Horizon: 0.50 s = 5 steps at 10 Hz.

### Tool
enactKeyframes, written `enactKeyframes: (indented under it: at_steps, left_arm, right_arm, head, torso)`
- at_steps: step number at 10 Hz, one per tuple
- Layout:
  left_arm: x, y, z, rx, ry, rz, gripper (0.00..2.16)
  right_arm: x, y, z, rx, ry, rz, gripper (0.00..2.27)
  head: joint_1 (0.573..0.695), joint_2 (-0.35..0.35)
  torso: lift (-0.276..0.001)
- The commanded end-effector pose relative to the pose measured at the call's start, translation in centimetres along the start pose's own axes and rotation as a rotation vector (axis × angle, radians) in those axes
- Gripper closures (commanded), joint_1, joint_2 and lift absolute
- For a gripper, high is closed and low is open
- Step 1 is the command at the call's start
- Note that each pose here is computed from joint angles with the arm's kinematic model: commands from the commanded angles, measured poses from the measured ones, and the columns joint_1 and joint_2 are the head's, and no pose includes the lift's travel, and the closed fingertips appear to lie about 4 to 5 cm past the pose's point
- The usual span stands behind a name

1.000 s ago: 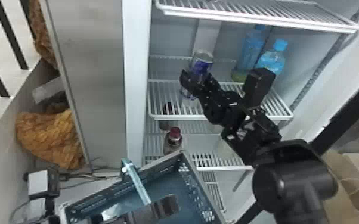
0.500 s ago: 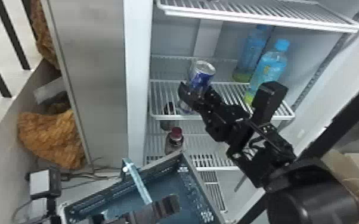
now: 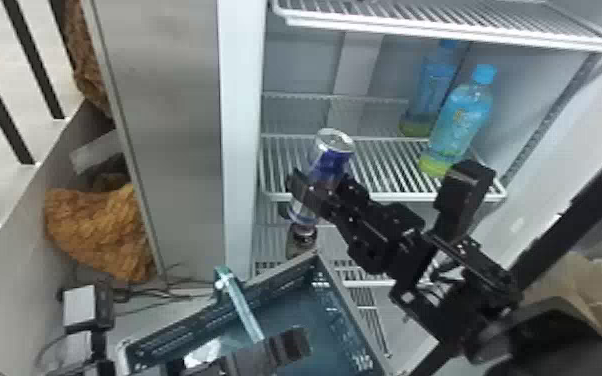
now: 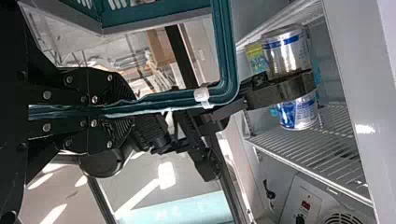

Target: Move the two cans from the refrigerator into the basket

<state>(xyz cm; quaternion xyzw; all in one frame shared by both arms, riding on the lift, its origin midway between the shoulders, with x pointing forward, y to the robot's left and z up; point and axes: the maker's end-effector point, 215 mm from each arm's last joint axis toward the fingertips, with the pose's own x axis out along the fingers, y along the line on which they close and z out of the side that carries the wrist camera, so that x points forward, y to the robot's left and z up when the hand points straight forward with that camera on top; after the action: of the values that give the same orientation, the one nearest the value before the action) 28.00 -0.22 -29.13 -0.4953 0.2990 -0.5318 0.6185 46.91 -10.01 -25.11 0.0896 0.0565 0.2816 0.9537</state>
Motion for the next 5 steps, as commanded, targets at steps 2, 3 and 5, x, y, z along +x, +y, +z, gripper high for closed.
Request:
enactKeyframes:
  at_steps: [2,3,5]
  left_arm:
    - [0.0,0.0,0.1,0.0,-0.003,-0.001,1.2]
    - [-0.1,0.0,0.0,-0.002,-0.005,0.0,1.2]
    - [-0.1,0.1,0.1,-0.001,-0.007,0.002,1.2]
  right_arm:
    - [-2.0,1.8,-0.8,0.029,0.041,0.041,1.22]
    - [-2.7,2.6,-1.0,0.034,0.059,0.06,1.22]
    - [-3.7,4.1,-2.3,0.07,0.106,0.103,1.22]
  head:
    - [0.695,-0.154]
    - [0.695,-0.154]
    - [0.695,-0.15]
  torso:
    - [-0.035]
    - [-0.035]
    - [-0.035]
